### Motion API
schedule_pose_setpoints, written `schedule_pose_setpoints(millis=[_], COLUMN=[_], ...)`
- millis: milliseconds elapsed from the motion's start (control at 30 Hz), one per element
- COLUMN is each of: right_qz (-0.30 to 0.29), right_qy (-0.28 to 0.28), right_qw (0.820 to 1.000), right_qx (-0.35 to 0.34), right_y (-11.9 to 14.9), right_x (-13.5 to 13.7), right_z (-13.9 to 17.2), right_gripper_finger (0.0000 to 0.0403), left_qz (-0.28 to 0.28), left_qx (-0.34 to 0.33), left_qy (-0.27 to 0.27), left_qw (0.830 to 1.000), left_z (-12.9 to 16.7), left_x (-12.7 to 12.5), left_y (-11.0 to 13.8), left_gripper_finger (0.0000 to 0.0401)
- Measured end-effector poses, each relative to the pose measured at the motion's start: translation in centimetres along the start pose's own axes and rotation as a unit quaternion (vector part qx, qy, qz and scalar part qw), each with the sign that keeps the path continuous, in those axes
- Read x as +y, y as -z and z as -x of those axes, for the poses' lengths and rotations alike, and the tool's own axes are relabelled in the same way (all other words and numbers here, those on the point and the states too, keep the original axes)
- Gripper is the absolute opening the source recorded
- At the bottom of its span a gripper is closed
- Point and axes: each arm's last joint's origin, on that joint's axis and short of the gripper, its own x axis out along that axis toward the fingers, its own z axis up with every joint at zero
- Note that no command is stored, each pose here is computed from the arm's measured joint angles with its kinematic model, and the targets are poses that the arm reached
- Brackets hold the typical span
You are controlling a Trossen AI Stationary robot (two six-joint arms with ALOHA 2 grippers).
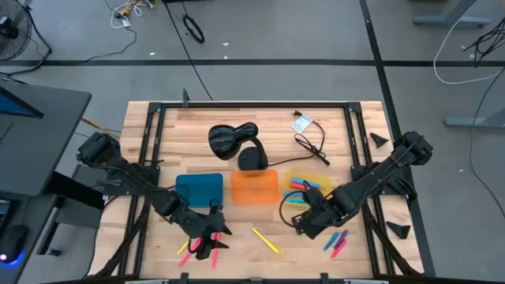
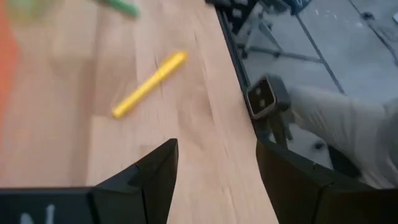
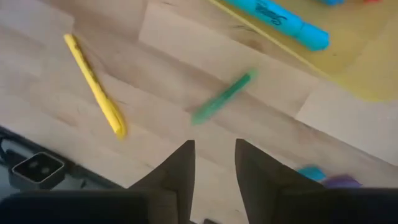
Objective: Pick & Place Markers
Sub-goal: Put the green pen into the orange bin
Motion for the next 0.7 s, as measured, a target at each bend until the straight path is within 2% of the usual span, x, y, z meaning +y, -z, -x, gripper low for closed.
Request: schedule_pose_setpoints(millis=[100, 333, 467, 700], right_qz=[-0.025, -0.086, -0.117, -0.163], right_qy=[-0.001, 0.02, 0.037, 0.057], right_qw=[0.999, 0.995, 0.991, 0.983], right_qx=[-0.021, -0.041, -0.044, -0.056], right_y=[0.5, 1.5, 1.7, 2.0], right_x=[-0.2, -0.1, 0.3, 0.9], right_z=[0.0, -1.4, -2.8, -5.2], right_gripper_finger=[0.0108, 0.0107, 0.0115, 0.0165], left_qz=[-0.031, -0.127, -0.146, -0.155], left_qx=[-0.025, -0.077, -0.089, -0.068], left_qy=[-0.024, -0.034, -0.049, -0.046], left_qw=[0.999, 0.988, 0.984, 0.985], left_z=[1.0, 3.7, 4.7, 5.6], left_x=[-0.7, -2.8, -3.7, -4.6], left_y=[-0.2, -0.7, -0.4, 0.7], left_gripper_finger=[0.0222, 0.0222, 0.0222, 0.0222])
